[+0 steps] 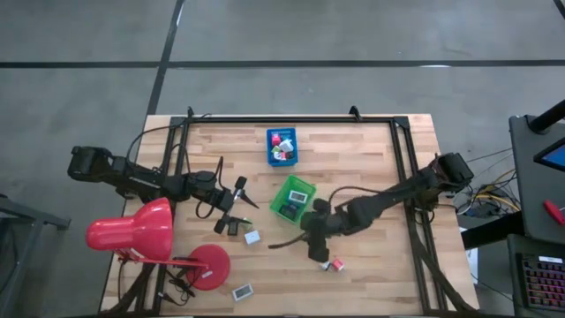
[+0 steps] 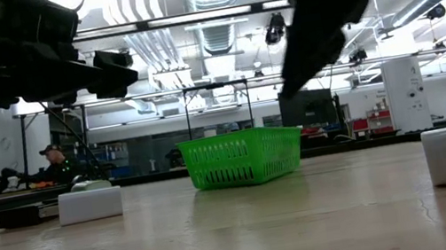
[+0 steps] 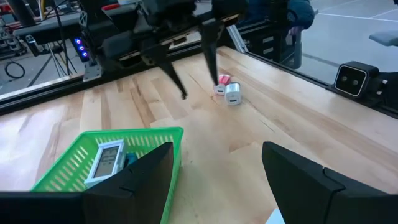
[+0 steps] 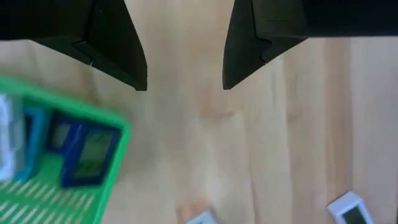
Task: Pick & Place Office items
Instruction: Put the small white charger adapter into the blue bin
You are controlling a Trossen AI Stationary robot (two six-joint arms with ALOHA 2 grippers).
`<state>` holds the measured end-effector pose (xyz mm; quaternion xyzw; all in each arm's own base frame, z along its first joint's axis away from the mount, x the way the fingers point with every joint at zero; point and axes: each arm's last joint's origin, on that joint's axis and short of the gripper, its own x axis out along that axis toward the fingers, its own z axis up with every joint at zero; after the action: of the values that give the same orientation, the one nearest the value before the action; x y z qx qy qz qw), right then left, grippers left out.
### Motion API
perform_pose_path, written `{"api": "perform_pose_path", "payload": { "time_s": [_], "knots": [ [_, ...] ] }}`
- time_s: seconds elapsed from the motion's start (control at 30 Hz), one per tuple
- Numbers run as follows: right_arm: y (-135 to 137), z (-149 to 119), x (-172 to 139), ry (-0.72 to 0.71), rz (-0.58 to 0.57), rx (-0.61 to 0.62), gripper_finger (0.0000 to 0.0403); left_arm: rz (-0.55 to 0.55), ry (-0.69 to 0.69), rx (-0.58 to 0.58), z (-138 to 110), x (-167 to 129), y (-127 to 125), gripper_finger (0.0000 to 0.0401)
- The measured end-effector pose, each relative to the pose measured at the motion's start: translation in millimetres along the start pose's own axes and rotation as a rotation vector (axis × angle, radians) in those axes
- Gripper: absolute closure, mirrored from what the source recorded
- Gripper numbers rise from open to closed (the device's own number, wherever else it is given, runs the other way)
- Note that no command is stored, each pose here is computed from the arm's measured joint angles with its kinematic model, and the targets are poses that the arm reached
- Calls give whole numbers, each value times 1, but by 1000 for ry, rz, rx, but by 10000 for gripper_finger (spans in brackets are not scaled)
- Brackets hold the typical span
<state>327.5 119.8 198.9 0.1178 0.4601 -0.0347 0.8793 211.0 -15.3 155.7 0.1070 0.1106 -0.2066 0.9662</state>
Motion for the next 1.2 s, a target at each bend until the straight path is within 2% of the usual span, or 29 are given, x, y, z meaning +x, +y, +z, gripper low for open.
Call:
{"api": "perform_pose_path", "payload": {
  "time_s": [0.5,0.9,1.2],
  "knots": [
    [36,-22,-14,36,-5,132,202,-2,7,12,-1,0,0,151],
    [49,-38,-19,131,29,229,201,-3,6,12,-1,0,0,151],
    [56,-44,-21,180,66,287,153,-5,6,13,-1,0,0,151]
  ]
}}
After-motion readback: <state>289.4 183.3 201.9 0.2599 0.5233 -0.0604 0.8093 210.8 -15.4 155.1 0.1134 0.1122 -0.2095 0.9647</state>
